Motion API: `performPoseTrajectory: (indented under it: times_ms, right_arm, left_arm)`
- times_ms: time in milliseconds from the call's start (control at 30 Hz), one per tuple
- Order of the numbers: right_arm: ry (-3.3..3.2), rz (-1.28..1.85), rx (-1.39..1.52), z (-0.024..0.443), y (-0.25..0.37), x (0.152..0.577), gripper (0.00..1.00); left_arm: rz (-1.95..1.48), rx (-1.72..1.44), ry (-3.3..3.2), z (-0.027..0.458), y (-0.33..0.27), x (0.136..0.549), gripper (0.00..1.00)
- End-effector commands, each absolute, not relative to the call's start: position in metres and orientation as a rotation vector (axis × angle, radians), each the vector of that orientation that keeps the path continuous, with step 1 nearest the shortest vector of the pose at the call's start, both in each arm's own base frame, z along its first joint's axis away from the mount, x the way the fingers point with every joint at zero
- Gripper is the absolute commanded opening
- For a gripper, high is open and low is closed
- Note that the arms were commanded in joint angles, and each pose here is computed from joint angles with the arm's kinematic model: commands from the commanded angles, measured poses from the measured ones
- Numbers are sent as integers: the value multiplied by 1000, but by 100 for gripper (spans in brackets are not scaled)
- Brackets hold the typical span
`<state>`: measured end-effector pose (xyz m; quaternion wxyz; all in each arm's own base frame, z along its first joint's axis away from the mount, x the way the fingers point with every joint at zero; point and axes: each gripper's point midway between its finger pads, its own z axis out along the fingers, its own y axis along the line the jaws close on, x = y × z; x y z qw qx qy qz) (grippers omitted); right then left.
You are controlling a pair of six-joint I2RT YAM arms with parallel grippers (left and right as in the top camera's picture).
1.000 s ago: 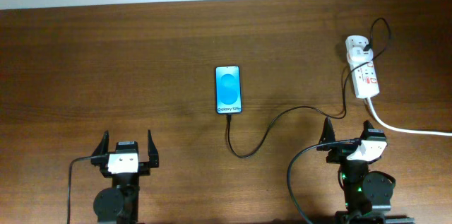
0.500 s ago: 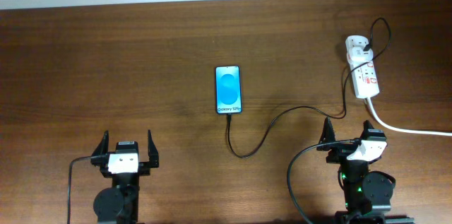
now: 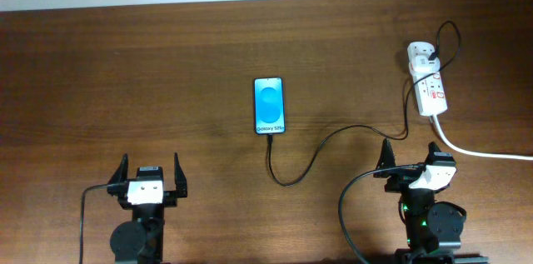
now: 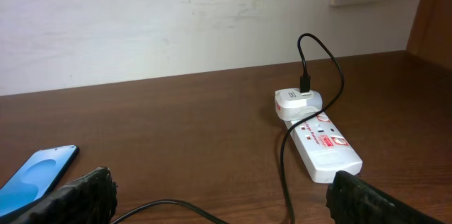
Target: Plug charger to phone and switch on socket
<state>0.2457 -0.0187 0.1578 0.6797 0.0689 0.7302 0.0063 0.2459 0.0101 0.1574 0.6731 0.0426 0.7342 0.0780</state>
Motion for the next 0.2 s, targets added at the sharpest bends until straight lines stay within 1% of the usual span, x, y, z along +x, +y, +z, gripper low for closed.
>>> performPoseTrajectory:
  times_ms: [0, 167]
  right_arm:
    - [1643, 15, 165, 155, -20, 245, 98]
    - [1643, 15, 165, 155, -20, 245, 98]
  left_arm:
    - [177, 119, 1647, 157, 8, 246, 99]
    - [177, 119, 1647, 157, 8, 246, 99]
